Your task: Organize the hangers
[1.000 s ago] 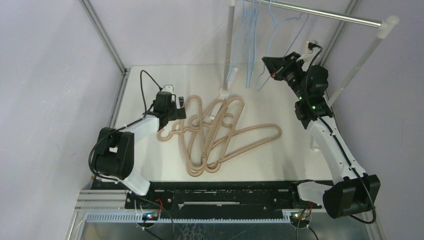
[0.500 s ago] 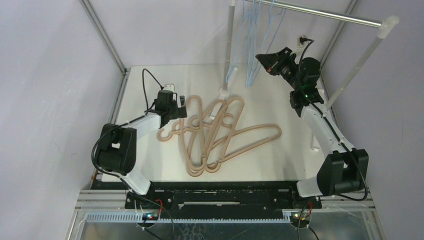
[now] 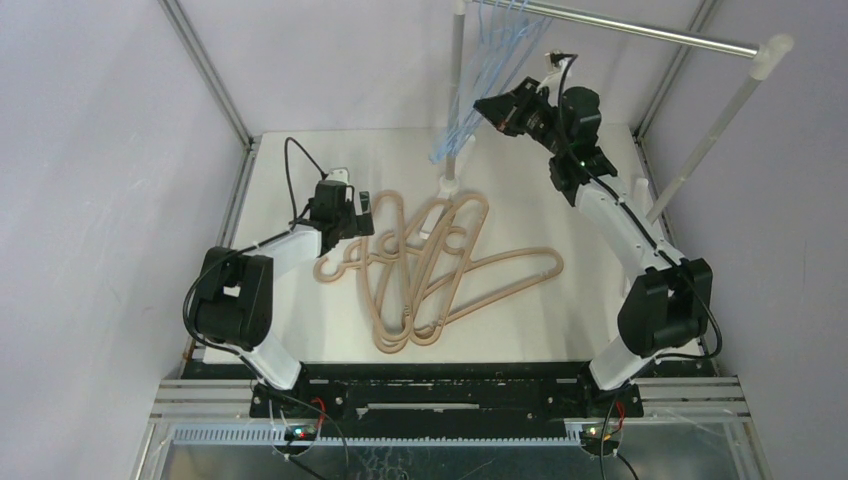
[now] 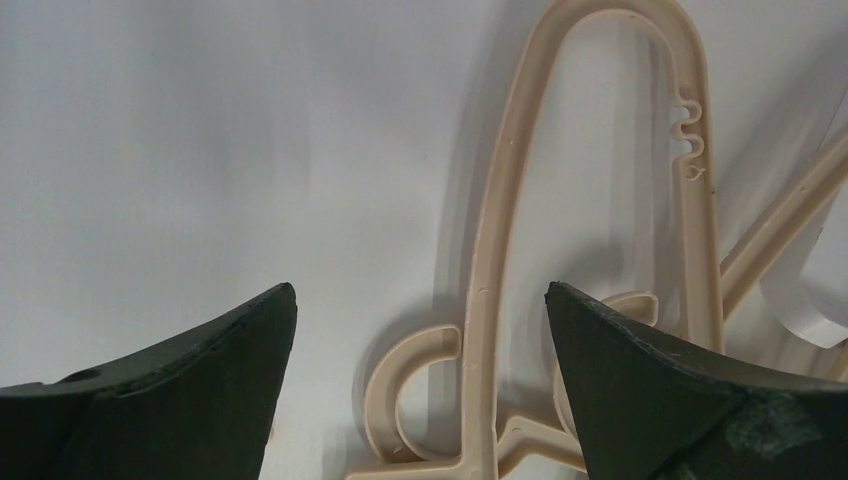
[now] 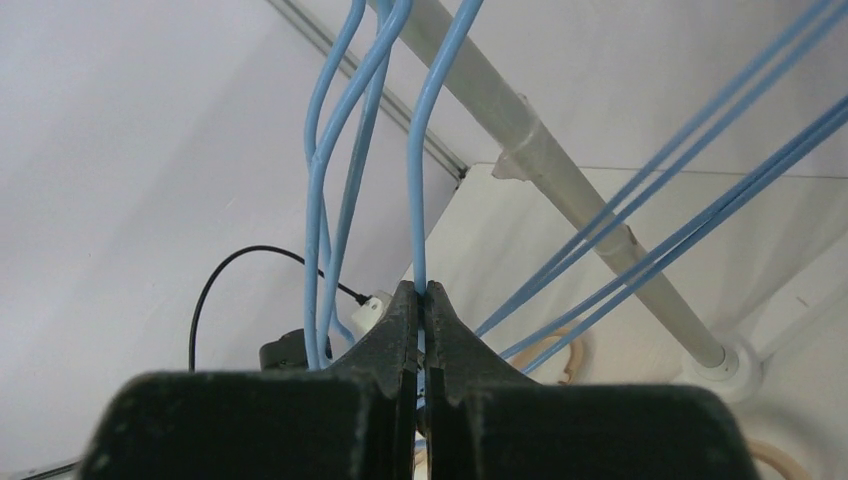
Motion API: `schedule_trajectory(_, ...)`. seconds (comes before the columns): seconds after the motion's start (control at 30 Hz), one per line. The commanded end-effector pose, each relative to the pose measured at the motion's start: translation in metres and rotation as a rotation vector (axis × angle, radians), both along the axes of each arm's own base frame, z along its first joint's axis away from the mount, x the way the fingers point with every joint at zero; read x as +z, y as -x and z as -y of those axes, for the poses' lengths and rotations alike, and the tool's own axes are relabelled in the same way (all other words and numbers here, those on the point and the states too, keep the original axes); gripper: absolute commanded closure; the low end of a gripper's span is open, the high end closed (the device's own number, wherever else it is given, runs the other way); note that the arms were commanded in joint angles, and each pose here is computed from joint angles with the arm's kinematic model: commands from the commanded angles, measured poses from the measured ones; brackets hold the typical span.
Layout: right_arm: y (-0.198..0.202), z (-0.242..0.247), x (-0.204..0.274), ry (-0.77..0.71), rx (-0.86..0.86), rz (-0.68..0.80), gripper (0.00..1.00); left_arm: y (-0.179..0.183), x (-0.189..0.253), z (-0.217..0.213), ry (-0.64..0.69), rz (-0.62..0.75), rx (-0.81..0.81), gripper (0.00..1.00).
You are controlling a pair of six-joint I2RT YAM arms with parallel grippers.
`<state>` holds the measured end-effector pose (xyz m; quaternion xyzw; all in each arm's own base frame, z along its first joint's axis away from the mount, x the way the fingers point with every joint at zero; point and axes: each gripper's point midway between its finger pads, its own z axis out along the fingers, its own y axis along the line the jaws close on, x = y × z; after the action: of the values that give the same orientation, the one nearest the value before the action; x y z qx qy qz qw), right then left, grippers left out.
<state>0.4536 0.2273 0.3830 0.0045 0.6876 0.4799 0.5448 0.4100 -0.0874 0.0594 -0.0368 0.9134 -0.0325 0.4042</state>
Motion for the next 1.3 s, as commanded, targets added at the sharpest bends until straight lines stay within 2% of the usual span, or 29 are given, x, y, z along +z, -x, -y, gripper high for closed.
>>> schedule_trajectory(0.0, 0.004, -0.023, -0.024, 0.078, 0.073, -0.075, 1.0, -0.016, 0.024, 0.005, 0.011, 0.077, -0.003, 0.01)
schedule_trajectory(0.4, -0.01, -0.033, -0.037, 0.175, 0.12, -0.106, 1.0, -0.016, 0.023, 0.005, 0.012, 0.075, -0.004, 0.01)
schedule_trajectory(0.43, -0.01, -0.033, -0.038, 0.175, 0.118, -0.109, 0.93, -0.016, 0.023, 0.005, 0.013, 0.075, -0.003, 0.0)
schedule_trajectory(0.5, -0.009, -0.03, -0.04, 0.178, 0.104, -0.11, 0.7, -0.016, 0.022, 0.005, 0.011, 0.072, -0.003, 0.01)
schedule_trajectory(0.53, -0.008, -0.028, -0.039, 0.181, 0.093, -0.105, 0.63, -0.016, 0.022, 0.005, 0.012, 0.073, -0.002, 0.01)
schedule_trajectory(0.8, 0.012, -0.006, -0.03, 0.21, -0.021, -0.051, 0.32, -0.016, 0.022, 0.005, 0.011, 0.072, -0.003, 0.0)
schedule_trajectory(0.93, 0.027, 0.012, -0.023, 0.231, -0.1, -0.023, 0.25, -0.016, 0.021, 0.006, 0.012, 0.07, -0.004, 0.01)
schedule_trajectory(1.27, 0.056, 0.048, -0.03, 0.309, -0.232, -0.033, 0.24, -0.016, 0.02, 0.006, 0.013, 0.067, -0.006, 0.01)
